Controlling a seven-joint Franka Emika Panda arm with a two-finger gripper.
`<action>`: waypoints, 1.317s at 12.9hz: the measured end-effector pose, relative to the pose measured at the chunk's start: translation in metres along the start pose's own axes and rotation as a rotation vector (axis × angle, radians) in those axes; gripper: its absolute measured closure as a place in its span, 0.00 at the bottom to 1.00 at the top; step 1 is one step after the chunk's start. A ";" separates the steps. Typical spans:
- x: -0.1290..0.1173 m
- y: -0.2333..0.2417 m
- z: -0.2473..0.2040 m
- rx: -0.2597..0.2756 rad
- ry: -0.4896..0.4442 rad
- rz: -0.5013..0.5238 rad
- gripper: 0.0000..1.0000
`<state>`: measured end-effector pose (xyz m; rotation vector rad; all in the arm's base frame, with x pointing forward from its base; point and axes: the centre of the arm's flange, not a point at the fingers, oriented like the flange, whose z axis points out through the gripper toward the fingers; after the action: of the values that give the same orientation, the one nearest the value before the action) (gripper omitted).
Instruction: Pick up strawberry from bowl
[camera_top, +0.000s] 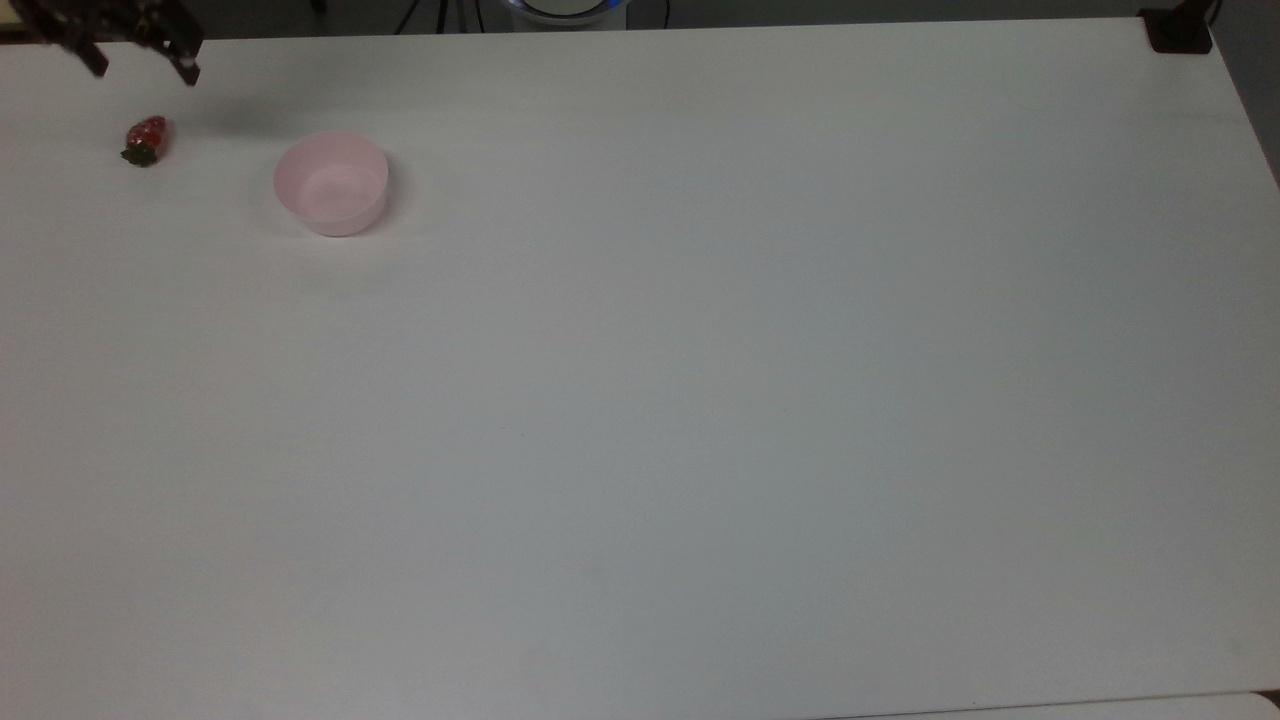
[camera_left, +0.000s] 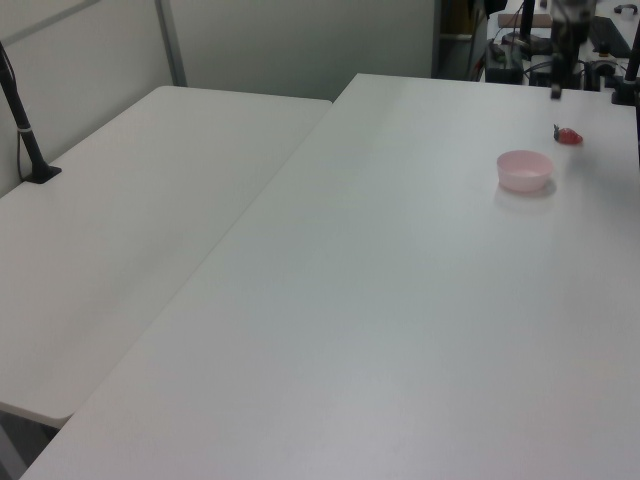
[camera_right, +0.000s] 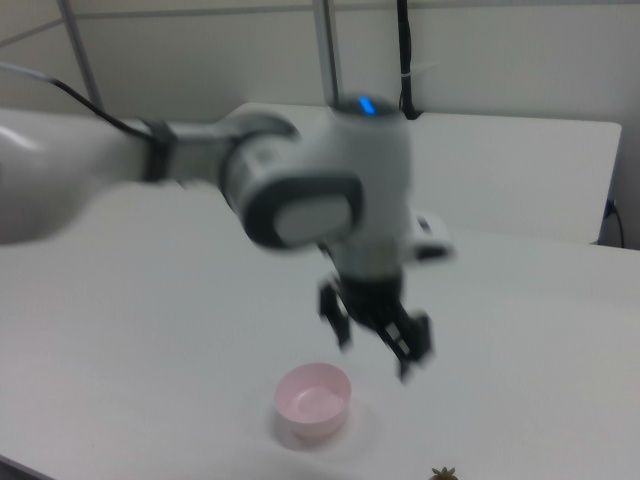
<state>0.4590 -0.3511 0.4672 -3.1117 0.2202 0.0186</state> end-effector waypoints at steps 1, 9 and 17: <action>0.001 -0.033 -0.041 0.021 0.020 0.071 0.00; 0.009 -0.234 -0.139 0.062 0.044 0.043 0.00; 0.074 -0.317 -0.089 0.020 0.089 -0.100 0.00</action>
<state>0.5778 -0.0498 0.5617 -3.1019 0.0660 -0.1236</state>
